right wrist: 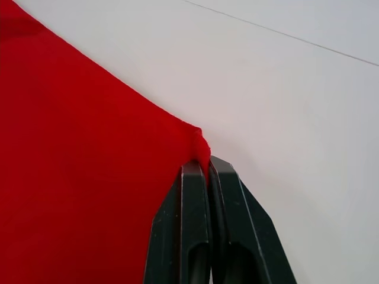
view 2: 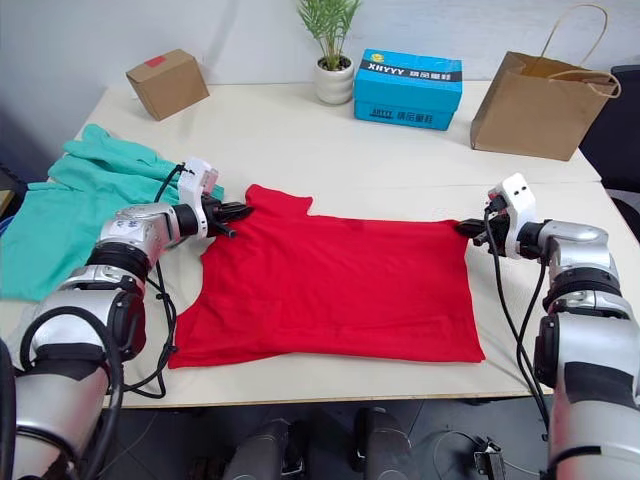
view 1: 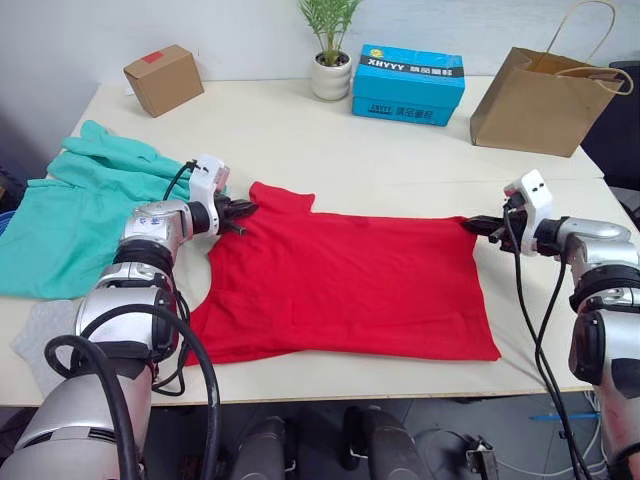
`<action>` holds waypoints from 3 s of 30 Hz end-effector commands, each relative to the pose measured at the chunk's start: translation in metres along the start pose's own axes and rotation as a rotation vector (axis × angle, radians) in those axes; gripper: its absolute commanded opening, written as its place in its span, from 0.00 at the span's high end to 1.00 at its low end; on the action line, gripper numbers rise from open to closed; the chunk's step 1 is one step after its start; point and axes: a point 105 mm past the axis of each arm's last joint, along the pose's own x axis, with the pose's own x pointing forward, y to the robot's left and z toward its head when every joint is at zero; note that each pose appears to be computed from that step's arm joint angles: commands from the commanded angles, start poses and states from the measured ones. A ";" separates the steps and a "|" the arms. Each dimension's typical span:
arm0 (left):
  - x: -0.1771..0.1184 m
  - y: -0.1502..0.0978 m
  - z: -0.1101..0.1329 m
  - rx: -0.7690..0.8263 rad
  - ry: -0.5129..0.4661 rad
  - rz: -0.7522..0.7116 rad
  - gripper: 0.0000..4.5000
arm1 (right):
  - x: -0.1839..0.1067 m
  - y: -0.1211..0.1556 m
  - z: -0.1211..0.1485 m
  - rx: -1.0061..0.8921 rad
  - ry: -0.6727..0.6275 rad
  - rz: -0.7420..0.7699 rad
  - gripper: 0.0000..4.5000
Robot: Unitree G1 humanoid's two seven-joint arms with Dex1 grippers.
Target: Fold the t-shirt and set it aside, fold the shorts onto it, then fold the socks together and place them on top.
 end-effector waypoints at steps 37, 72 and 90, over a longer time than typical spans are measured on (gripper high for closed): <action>-0.035 -0.009 -0.018 0.206 0.031 -0.108 0.77 | -0.030 0.026 -0.040 -0.170 -0.118 0.134 0.78; 0.028 -0.023 0.015 -0.147 0.092 0.037 0.22 | -0.055 0.123 0.030 -0.497 -0.362 0.223 0.00; -0.012 -0.046 0.039 0.241 -0.212 -0.392 1.00 | -0.057 0.131 0.020 -0.459 -0.381 0.191 0.00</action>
